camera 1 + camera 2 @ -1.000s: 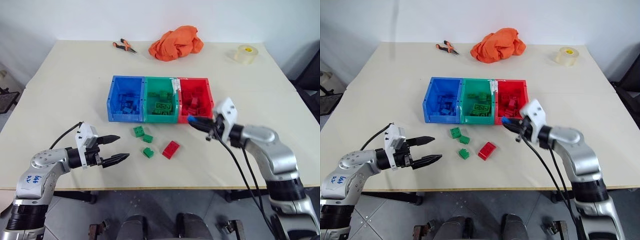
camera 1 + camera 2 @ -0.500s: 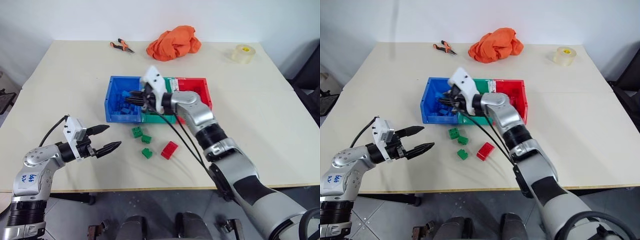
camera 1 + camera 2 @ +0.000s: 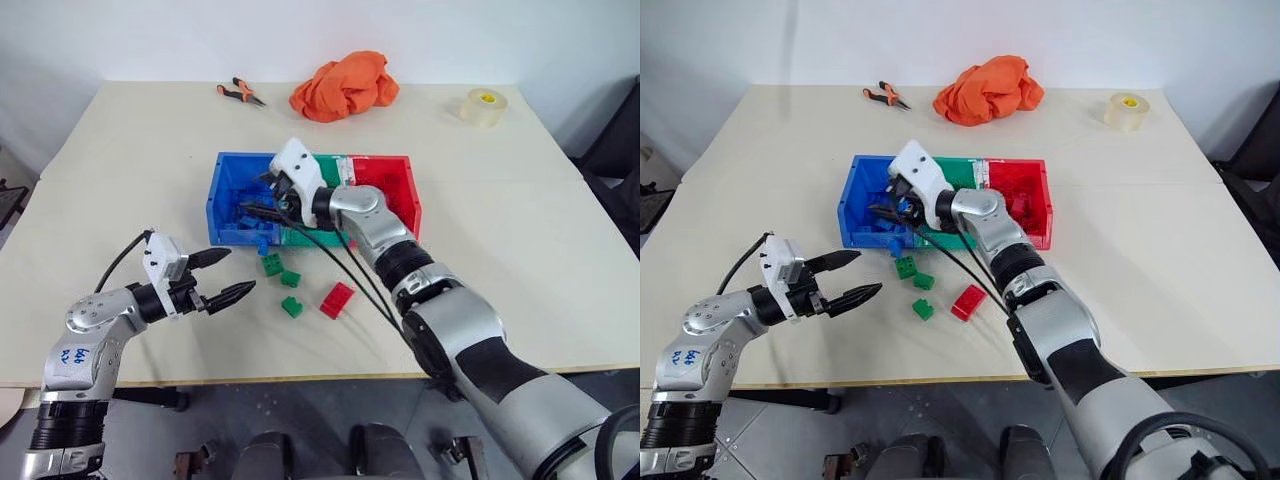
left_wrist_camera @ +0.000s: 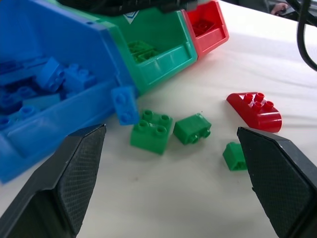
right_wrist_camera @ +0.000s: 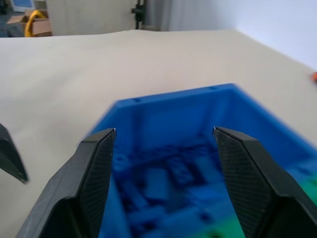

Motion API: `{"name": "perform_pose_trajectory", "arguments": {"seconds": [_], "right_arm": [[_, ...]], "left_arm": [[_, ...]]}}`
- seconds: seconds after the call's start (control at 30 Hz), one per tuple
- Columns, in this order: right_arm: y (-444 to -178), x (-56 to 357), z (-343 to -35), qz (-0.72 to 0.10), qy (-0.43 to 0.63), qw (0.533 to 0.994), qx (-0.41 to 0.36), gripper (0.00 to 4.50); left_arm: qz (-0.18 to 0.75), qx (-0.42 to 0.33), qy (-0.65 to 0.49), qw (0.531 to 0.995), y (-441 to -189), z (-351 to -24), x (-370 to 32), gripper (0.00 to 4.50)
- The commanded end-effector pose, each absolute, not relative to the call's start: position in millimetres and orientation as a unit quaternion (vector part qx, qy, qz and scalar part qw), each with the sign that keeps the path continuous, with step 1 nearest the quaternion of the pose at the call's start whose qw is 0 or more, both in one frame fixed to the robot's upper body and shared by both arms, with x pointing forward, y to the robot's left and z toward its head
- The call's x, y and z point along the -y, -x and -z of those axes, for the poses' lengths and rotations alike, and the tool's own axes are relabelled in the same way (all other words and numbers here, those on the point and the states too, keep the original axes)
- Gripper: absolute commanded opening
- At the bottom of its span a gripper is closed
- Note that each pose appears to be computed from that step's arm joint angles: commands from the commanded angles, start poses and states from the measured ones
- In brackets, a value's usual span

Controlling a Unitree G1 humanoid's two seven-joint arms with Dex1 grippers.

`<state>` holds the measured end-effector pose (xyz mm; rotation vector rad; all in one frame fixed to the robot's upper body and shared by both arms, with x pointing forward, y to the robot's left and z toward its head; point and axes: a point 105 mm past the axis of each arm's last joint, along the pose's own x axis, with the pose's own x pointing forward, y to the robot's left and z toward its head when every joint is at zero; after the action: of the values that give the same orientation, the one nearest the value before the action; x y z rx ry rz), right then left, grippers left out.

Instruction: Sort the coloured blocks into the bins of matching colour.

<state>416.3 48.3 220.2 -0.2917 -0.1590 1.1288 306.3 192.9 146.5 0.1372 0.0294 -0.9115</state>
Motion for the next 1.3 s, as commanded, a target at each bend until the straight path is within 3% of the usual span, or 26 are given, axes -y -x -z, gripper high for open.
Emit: {"name": "perform_pose_trajectory", "arguments": {"seconds": [0.03, 0.17, 0.3, 0.53, 0.67, 0.9, 1.3], "right_arm": [[-410, -29, -244, -0.549, 0.133, 0.816, 0.126, 3.31], [-394, 7, -234, -0.574, 0.133, 0.799, 0.123, 3.31], [-358, 63, -200, -0.6, 0.142, 0.785, 0.049, 3.31], [-315, 154, -149, -0.534, 0.172, 0.822, -0.095, 3.31], [-297, 184, -135, -0.501, 0.182, 0.835, -0.138, 3.31], [-289, 194, -134, -0.479, 0.178, 0.847, -0.148, 3.31], [-294, 161, -124, -0.504, 0.173, 0.835, -0.138, 3.31]], "left_arm": [[0.453, 0.004, -0.072, 0.889, -311, -154, -187, 4.5], [0.466, 0.001, -0.068, 0.882, -314, -153, -184, 4.5], [0.482, -0.019, -0.065, 0.874, -310, -147, -187, 4.5], [0.476, -0.058, -0.074, 0.874, -295, -136, -219, 4.5], [0.47, -0.077, -0.08, 0.876, -286, -131, -235, 4.5], [0.463, -0.093, -0.083, 0.878, -282, -130, -245, 4.5], [0.46, -0.083, -0.083, 0.88, -276, -138, -237, 4.5]]}}
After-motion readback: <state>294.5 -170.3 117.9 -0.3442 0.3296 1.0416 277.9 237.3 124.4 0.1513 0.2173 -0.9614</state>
